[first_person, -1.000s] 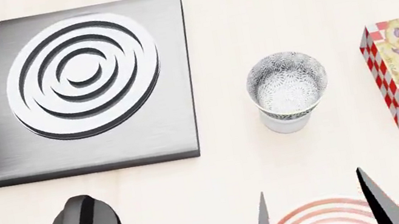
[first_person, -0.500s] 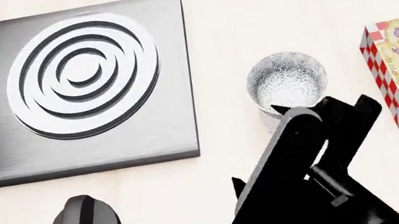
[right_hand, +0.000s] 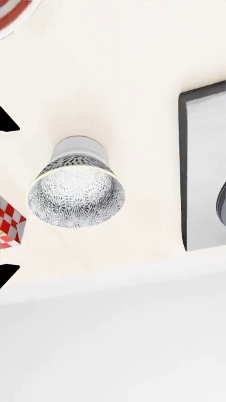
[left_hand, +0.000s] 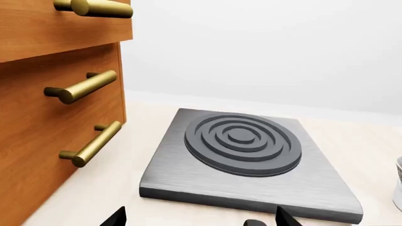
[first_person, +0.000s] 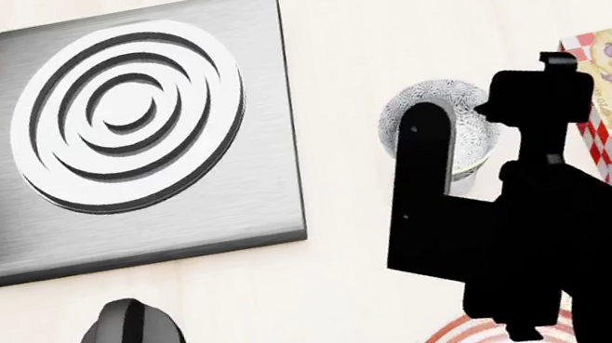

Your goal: Pick the akita bowl on the ramekin and place it on the plate.

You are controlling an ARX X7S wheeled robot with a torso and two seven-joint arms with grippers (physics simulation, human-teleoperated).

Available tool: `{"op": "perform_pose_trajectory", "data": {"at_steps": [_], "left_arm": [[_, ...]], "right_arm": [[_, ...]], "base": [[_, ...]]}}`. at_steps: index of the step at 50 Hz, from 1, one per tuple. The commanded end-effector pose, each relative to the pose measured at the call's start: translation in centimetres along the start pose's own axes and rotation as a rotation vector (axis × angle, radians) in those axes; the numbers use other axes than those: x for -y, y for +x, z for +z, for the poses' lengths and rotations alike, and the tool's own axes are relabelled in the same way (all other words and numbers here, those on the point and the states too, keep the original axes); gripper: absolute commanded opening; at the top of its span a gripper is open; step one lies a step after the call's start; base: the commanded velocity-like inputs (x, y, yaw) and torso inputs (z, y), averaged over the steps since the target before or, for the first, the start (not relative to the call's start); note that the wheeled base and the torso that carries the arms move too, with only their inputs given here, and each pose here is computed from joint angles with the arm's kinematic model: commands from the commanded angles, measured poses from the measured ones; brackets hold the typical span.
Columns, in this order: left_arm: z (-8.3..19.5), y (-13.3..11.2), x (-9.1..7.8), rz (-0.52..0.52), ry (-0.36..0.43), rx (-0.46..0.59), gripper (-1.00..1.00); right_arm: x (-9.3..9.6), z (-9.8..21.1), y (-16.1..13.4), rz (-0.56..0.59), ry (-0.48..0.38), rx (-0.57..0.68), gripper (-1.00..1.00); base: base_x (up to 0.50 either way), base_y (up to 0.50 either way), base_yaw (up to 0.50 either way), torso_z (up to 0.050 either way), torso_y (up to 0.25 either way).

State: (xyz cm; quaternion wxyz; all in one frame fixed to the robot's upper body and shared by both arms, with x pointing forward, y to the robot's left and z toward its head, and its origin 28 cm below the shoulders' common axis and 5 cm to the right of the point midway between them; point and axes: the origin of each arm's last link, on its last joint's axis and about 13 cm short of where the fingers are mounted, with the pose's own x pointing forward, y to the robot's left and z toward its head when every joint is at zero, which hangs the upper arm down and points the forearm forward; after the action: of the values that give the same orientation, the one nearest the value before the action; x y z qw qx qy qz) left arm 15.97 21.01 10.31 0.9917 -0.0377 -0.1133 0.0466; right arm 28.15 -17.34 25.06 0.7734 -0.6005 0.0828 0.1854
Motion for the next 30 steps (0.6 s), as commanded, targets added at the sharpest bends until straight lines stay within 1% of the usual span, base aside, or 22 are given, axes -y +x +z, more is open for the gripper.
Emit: {"op": "perform_pose_trajectory", "data": {"at_steps": [1,5,6,7,8,16,18,23,27,28,30], "left_arm": [[-0.2,0.0,0.0,-0.001,0.010,0.002,1.00],[-0.2,0.0,0.0,-0.004,0.008,0.002,1.00],[-0.2,0.0,0.0,-0.005,0.007,0.001,1.00],[-0.2,0.0,0.0,-0.007,0.007,0.001,1.00],[-0.2,0.0,0.0,-0.006,0.008,0.000,1.00],[-0.3,-0.1,0.0,-0.012,0.003,-0.003,1.00],[-0.3,0.0,0.0,-0.010,0.002,-0.004,1.00],[-0.5,0.0,0.0,-0.014,0.003,-0.007,1.00],[-0.4,0.0,0.0,-0.015,0.004,-0.006,1.00],[-0.5,0.0,0.0,-0.017,0.001,-0.006,1.00],[-0.5,0.0,0.0,-0.017,0.001,-0.006,1.00]], "right_arm": [[0.9,-0.6,1.5,0.022,-0.099,-0.039,1.00],[0.8,-0.6,2.2,0.040,-0.123,-0.030,1.00],[1.0,-0.7,2.6,0.018,-0.165,-0.038,1.00],[1.1,-0.7,2.8,0.015,-0.184,-0.038,1.00],[1.1,-0.7,2.9,0.017,-0.169,-0.034,1.00],[1.4,-0.8,4.1,0.055,-0.209,-0.010,1.00],[1.6,-0.9,4.5,0.064,-0.191,-0.005,1.00],[1.8,-0.8,4.8,0.053,-0.195,0.000,1.00],[1.3,-0.5,4.9,0.077,-0.176,0.028,1.00],[1.0,-0.5,4.9,0.101,-0.164,0.047,1.00],[1.0,-0.5,4.9,0.101,-0.164,0.047,1.00]], "base": [[0.00,0.00,0.00,0.000,0.000],[0.00,0.00,0.00,0.000,0.000],[0.00,0.00,0.00,0.000,0.000],[0.00,0.00,0.00,0.000,0.000],[0.00,0.00,0.00,0.000,0.000],[0.00,0.00,0.00,0.000,0.000],[0.00,0.00,0.00,0.000,0.000],[0.00,0.00,0.00,0.000,0.000],[0.00,0.00,0.00,0.000,0.000],[0.00,0.00,0.00,0.000,0.000],[0.00,0.00,0.00,0.000,0.000]]}}
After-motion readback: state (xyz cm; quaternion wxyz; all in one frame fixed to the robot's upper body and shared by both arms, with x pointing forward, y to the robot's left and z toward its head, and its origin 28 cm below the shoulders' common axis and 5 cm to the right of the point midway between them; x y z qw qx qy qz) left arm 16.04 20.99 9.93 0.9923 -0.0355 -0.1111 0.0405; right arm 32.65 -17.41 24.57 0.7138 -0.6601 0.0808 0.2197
